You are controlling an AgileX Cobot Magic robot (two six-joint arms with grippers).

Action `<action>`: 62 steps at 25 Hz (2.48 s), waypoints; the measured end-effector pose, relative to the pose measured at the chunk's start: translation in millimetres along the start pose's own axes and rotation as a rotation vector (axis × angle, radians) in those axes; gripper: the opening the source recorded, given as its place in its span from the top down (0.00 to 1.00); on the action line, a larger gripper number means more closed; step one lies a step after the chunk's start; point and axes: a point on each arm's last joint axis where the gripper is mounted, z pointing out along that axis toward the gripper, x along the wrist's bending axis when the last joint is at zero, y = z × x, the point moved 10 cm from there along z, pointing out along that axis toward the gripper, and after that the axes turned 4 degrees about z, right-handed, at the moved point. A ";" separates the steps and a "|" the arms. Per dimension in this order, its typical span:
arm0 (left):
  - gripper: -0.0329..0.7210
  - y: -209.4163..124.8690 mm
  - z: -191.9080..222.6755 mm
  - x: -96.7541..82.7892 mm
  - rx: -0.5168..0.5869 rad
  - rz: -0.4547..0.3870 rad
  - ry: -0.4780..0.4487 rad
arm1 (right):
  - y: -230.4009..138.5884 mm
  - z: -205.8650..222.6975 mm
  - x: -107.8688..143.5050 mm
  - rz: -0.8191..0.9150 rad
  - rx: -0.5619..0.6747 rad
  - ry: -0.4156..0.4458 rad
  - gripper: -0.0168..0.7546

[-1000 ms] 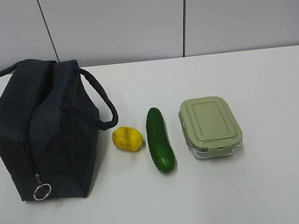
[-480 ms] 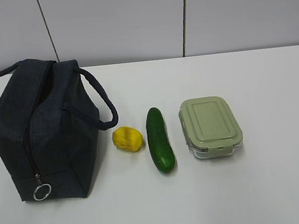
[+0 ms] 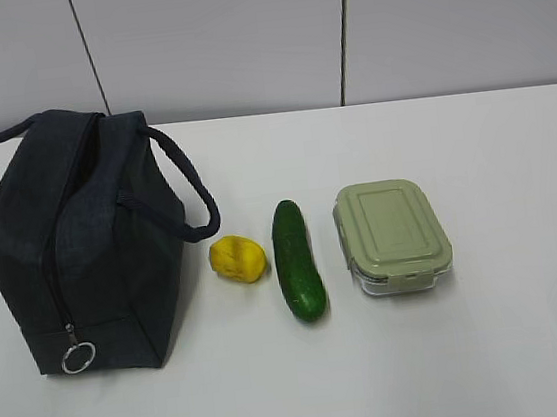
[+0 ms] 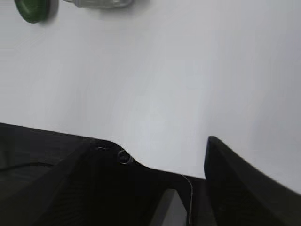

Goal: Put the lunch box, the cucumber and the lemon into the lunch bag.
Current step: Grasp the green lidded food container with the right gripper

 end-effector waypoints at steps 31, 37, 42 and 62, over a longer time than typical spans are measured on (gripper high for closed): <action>0.64 0.1 0.0 -0.5 -0.001 -0.001 -0.003 | 143.9 96.6 63.7 0.003 0.115 0.568 0.29; 0.64 0.2 0.0 -0.9 -0.001 -0.002 -0.005 | 160.7 107.3 32.0 0.119 0.107 0.676 0.29; 0.64 0.2 0.0 -1.3 -0.001 -0.004 -0.007 | 181.3 123.0 17.4 0.129 0.091 0.672 0.29; 0.64 0.2 0.0 -1.3 -0.001 -0.004 -0.007 | 169.0 151.4 -3.2 0.154 0.221 0.590 0.29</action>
